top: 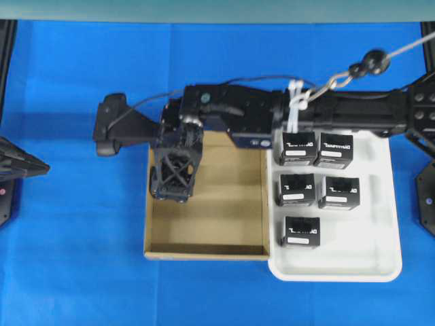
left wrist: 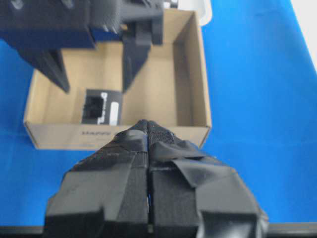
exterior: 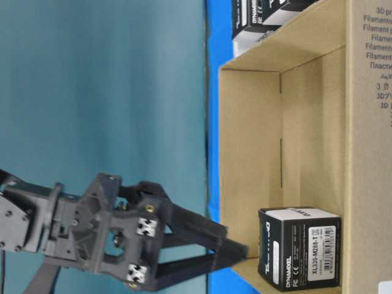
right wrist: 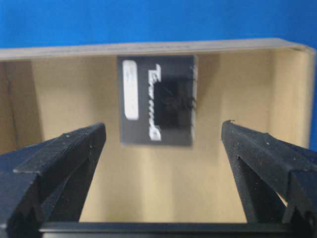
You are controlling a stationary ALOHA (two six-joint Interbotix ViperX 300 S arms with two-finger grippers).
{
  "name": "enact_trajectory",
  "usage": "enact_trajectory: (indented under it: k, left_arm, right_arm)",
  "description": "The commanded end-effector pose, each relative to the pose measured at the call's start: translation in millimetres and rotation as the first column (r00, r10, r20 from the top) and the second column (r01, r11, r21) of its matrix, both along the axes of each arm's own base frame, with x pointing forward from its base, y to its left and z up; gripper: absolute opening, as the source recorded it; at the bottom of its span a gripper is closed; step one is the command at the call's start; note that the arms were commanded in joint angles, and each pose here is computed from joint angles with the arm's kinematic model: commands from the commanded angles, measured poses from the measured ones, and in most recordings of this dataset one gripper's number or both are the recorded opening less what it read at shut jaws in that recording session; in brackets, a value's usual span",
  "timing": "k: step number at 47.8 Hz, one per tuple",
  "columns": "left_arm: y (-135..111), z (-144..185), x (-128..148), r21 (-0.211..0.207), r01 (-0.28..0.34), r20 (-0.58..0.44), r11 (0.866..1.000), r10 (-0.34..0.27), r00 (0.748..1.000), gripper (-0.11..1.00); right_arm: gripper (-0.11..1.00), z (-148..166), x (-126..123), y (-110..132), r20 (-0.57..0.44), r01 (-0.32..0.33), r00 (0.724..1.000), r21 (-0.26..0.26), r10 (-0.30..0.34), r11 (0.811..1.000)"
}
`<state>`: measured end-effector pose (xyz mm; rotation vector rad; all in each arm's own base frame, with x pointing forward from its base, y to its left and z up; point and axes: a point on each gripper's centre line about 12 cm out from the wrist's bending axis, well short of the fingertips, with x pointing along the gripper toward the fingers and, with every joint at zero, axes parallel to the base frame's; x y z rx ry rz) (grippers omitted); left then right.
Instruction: Pick the box from inside the cardboard box.
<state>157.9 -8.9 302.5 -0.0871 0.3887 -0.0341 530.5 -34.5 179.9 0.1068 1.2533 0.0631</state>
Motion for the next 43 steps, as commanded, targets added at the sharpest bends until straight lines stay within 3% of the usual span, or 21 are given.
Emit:
enact_trajectory:
  k: [1,43]
  left_arm:
    - [0,12,1,0.003,0.002,0.032,1.0,-0.002,0.999,-0.07]
    - [0,13,4,-0.002,0.001,0.054,1.0,-0.001,0.999,-0.07]
  right_arm:
    - [1.0,-2,3,3,0.017,0.0,1.0,0.003,0.0,1.0]
    - [1.0,-51,4,2,-0.005,0.039,0.999,0.042,-0.039,0.998]
